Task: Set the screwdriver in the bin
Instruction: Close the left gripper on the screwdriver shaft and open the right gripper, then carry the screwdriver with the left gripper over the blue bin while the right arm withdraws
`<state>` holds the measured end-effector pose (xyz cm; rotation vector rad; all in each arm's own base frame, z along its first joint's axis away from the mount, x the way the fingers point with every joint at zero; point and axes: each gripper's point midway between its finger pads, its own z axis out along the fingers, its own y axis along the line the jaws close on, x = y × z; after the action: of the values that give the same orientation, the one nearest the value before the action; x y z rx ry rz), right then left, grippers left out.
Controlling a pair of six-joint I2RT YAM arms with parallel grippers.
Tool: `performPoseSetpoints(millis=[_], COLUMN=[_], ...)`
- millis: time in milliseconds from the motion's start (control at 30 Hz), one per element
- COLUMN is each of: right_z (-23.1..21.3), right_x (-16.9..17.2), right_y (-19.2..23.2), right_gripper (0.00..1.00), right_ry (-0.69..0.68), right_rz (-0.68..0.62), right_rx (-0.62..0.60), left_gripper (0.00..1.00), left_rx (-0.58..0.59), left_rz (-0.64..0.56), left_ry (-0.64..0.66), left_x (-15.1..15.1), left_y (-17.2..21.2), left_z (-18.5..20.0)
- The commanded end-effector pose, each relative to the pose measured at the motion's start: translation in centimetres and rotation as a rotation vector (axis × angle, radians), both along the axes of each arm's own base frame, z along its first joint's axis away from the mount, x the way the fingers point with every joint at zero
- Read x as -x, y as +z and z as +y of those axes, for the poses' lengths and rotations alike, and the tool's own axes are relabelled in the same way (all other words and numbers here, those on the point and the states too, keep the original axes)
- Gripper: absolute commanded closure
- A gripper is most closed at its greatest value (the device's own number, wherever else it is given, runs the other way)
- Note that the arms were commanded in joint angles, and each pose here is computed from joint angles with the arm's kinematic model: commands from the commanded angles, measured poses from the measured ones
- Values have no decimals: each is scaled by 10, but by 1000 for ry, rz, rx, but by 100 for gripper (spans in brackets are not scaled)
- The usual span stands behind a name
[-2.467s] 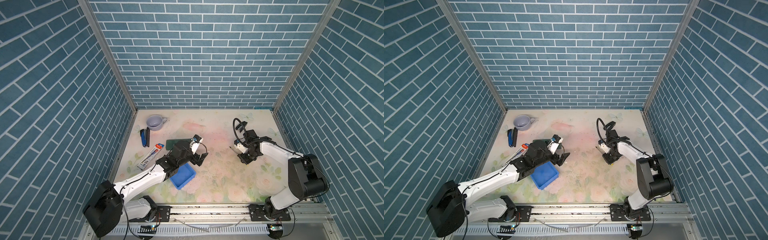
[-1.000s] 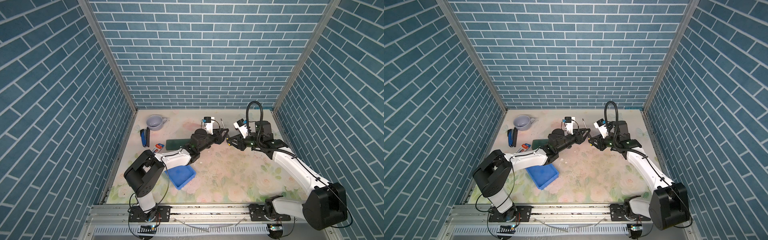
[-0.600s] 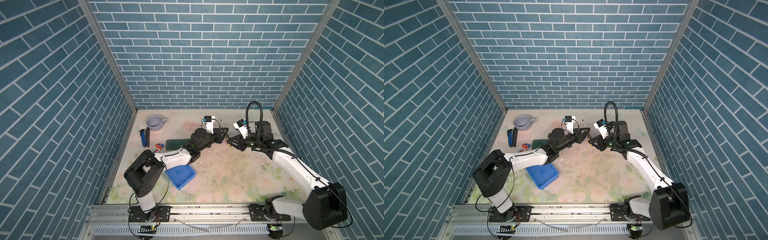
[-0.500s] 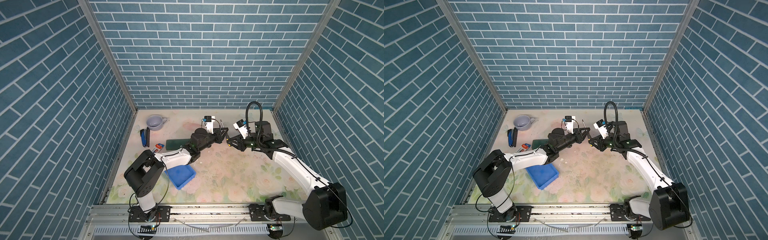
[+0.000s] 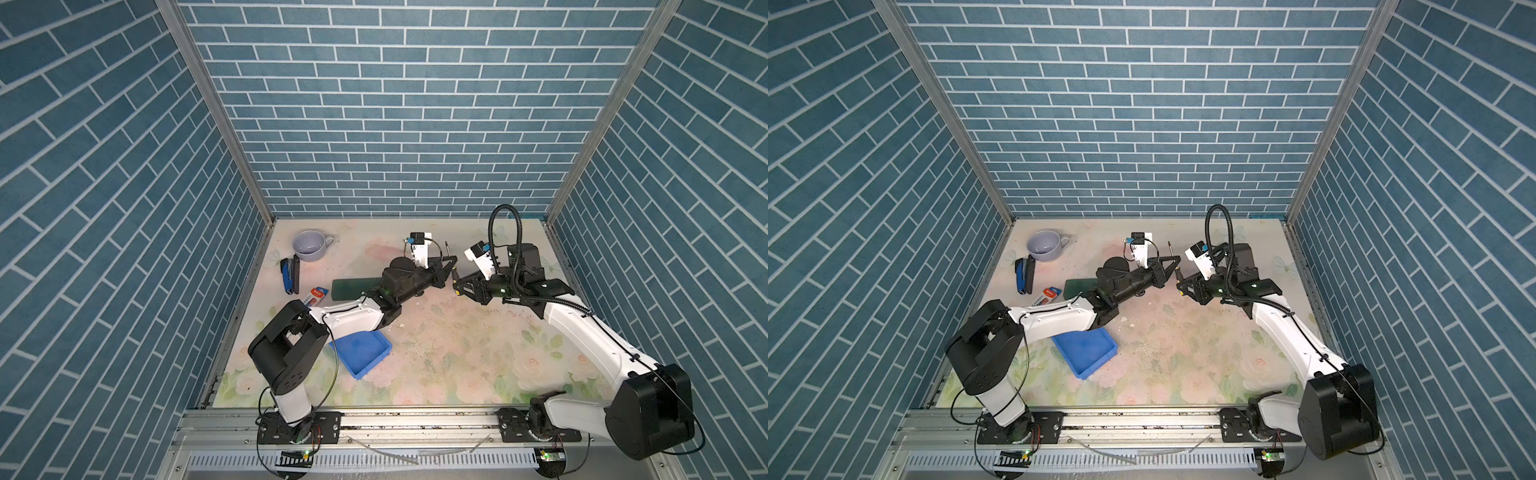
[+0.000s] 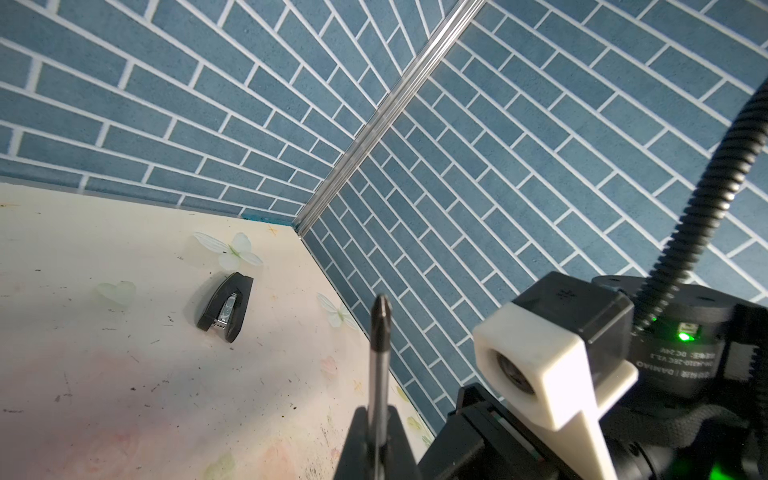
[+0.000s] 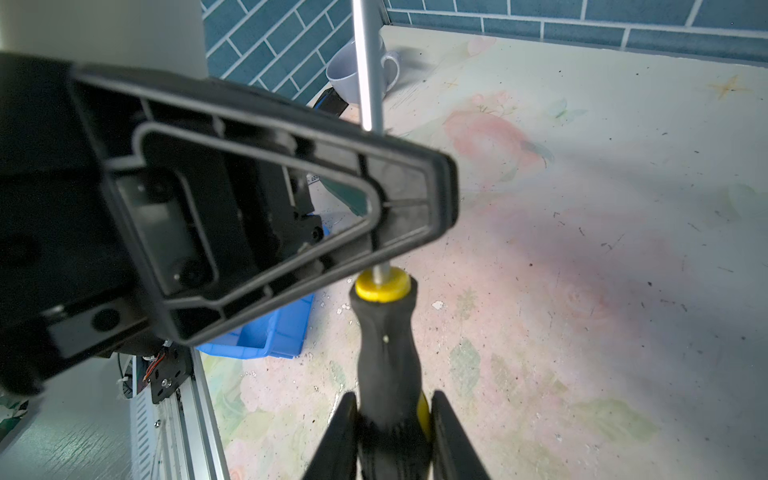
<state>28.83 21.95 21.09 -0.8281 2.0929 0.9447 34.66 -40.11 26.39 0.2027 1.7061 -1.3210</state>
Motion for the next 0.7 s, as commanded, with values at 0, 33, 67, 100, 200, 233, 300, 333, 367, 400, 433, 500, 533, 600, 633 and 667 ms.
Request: performPoseSetpoints(millis=[0,33,67,100,200,233,300,333,367,400,433,500,533,600,633,667], right_z=[-4,-4,-4,-3,-3,-3,-1,1,3,6,10,19,23,35,40,46], right_x=[-1,-1,-1,-1,-3,-4,-4,-5,-4,-4,-4,-2,0,4,6,10], right_y=[3,4,6,9,13,15,20,21,24,24,26,28,29,31,31,31], right_gripper=[46,39,31,25,21,20,18,17,16,16,15,14,14,14,14,14], right_ry=[-8,-7,-3,-2,-9,-13,-11,-7,0,7,16,43,55,94,113,138], right_rz=[-49,-57,-64,-73,-89,-95,-114,-123,-131,-138,-141,-149,-150,-159,-164,-166], right_rx=[22,20,19,18,16,13,5,2,-1,-1,-1,-3,-5,-6,-7,-9], left_gripper=[100,100,100,100,100,100,100,100,100,100,100,100,100,100,100,100], left_rx=[-24,-33,-47,-60,-102,-117,-155,-168,-180,-191,-203,-243,-263,-293,-297,-294], left_rz=[-34,-33,-30,-25,11,23,58,84,117,154,187,269,306,379,405,428], left_ry=[66,85,109,137,233,266,336,370,418,462,500,586,618,698,729,759], left_x=[-4,-5,-6,-6,-6,-6,-2,-1,1,4,7,14,19,28,31,36], left_y=[5,4,3,2,-4,-6,-11,-14,-18,-23,-28,-40,-45,-55,-59,-64], left_z=[15,20,26,33,59,68,89,99,111,124,135,161,171,194,203,212])
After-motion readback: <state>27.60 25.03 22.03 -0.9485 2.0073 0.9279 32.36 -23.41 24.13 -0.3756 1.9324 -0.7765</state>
